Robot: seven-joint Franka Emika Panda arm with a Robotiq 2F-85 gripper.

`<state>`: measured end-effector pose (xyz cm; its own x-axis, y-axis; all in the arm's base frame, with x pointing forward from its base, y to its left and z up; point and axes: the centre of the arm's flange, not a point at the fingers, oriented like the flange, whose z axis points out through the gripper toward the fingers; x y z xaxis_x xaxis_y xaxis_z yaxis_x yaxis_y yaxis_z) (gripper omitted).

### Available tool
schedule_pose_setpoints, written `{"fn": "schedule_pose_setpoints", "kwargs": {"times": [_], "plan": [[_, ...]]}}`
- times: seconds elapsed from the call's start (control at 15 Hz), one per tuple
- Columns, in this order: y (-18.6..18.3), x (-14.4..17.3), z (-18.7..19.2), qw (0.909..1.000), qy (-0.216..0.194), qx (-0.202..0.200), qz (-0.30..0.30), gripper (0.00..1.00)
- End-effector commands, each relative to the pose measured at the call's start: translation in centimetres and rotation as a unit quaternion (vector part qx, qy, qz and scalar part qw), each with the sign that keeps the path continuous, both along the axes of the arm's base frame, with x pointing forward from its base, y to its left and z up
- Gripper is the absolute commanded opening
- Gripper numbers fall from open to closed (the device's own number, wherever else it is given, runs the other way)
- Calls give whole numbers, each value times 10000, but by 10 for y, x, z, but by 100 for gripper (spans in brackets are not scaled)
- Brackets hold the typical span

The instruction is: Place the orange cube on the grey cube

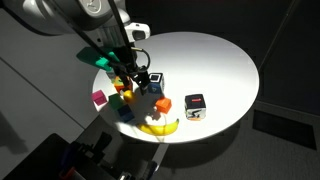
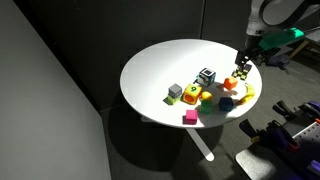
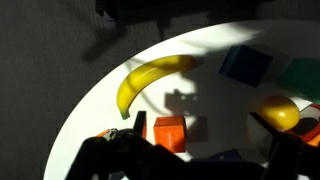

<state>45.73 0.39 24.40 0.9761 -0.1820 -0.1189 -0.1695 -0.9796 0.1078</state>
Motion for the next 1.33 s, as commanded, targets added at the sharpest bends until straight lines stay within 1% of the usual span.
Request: {"fn": "schedule_pose_setpoints", "kwargs": {"times": [0.0,0.33,0.47,1.27], "plan": [[-12,14,-22,9991,-293,-53,-314,100],[-24,29,-51,9969,-741,79,-265,100],[-27,34,-61,9965,-811,121,-186,100],[-37,79,-108,9975,-679,182,-61,100]]}}
